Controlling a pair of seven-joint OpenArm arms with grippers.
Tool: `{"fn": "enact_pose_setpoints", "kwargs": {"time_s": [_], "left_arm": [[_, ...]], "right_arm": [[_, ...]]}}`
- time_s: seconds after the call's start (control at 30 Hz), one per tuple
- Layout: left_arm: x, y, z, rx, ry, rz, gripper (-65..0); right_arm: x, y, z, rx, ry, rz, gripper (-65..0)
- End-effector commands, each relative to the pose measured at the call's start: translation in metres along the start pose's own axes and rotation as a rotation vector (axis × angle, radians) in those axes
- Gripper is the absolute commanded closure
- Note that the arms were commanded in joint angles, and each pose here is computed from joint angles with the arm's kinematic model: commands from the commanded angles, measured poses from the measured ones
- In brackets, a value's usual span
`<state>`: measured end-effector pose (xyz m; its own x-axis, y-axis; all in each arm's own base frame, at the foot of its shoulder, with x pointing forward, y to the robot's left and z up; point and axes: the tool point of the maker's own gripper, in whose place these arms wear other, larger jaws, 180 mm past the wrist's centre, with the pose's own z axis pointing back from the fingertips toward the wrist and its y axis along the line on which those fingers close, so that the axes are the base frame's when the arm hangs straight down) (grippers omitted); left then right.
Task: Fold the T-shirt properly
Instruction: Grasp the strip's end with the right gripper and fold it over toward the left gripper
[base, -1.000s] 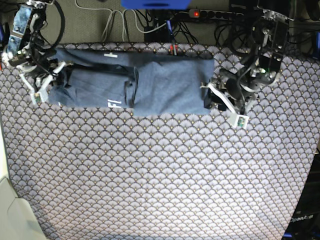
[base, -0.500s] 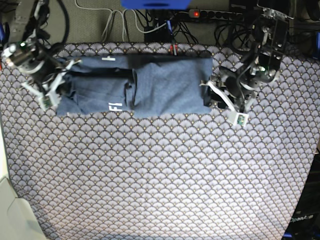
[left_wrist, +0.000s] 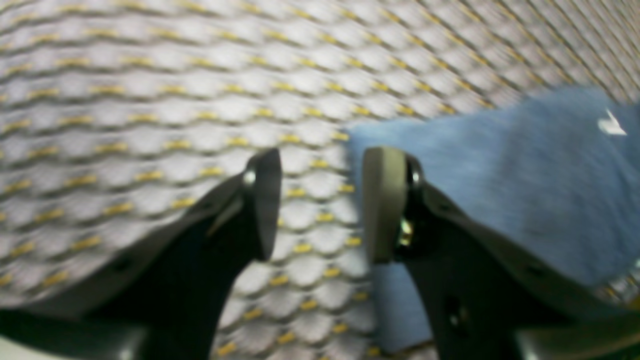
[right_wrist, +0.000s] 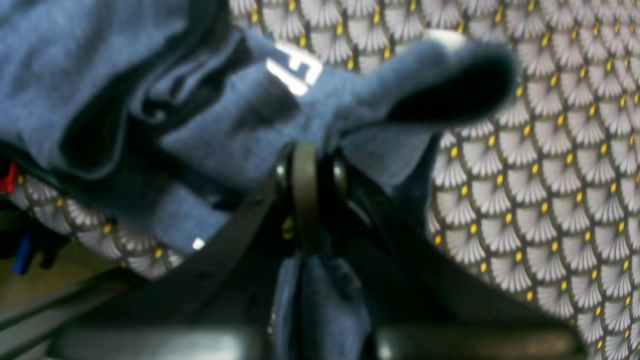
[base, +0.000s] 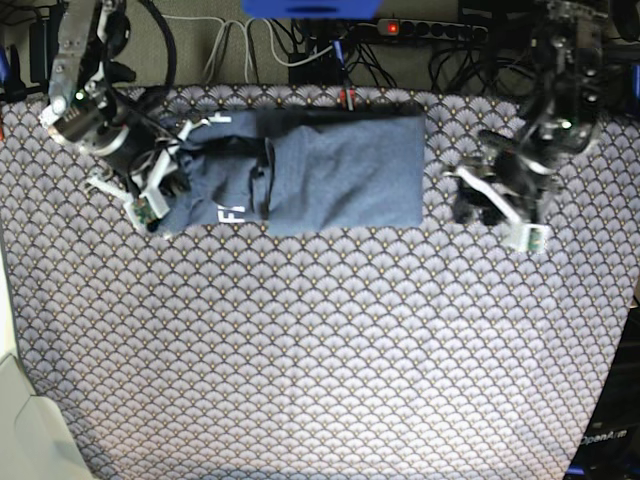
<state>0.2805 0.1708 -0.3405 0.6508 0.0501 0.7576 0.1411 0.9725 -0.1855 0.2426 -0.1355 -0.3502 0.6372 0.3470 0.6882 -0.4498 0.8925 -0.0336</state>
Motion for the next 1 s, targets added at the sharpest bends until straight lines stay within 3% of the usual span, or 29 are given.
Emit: {"fn": "enact_pose_setpoints", "kwargs": {"time_s": [0.0, 0.2, 0.37, 0.63, 0.97], "left_arm": [[0.01, 0.005, 0.007, 0.008, -0.035, -0.01, -26.3], [-0.004, 0.044, 0.019, 0.112, -0.011, 0.026, -26.3], [-0.018, 0.052, 0.014, 0.127, 0.029, 0.048, -26.3], [-0.02, 0.054, 0.014, 0.133, 0.033, 0.053, -26.3], [-0.021, 0.051, 0.014, 0.125, 0.035, 0.053, -26.3]], "right_arm": [[0.016, 0.008, 0.001, 0.025, -0.056, 0.014, 0.0], [0.045, 0.049, -0.011, 0.131, -0.116, 0.052, 0.0], [0.073, 0.086, -0.019, 0.221, -0.18, 0.072, 0.0], [0.106, 0.126, -0.023, 0.313, -0.201, 0.137, 0.0], [0.12, 0.166, -0.041, 0.422, -0.209, 0.057, 0.0]]}}
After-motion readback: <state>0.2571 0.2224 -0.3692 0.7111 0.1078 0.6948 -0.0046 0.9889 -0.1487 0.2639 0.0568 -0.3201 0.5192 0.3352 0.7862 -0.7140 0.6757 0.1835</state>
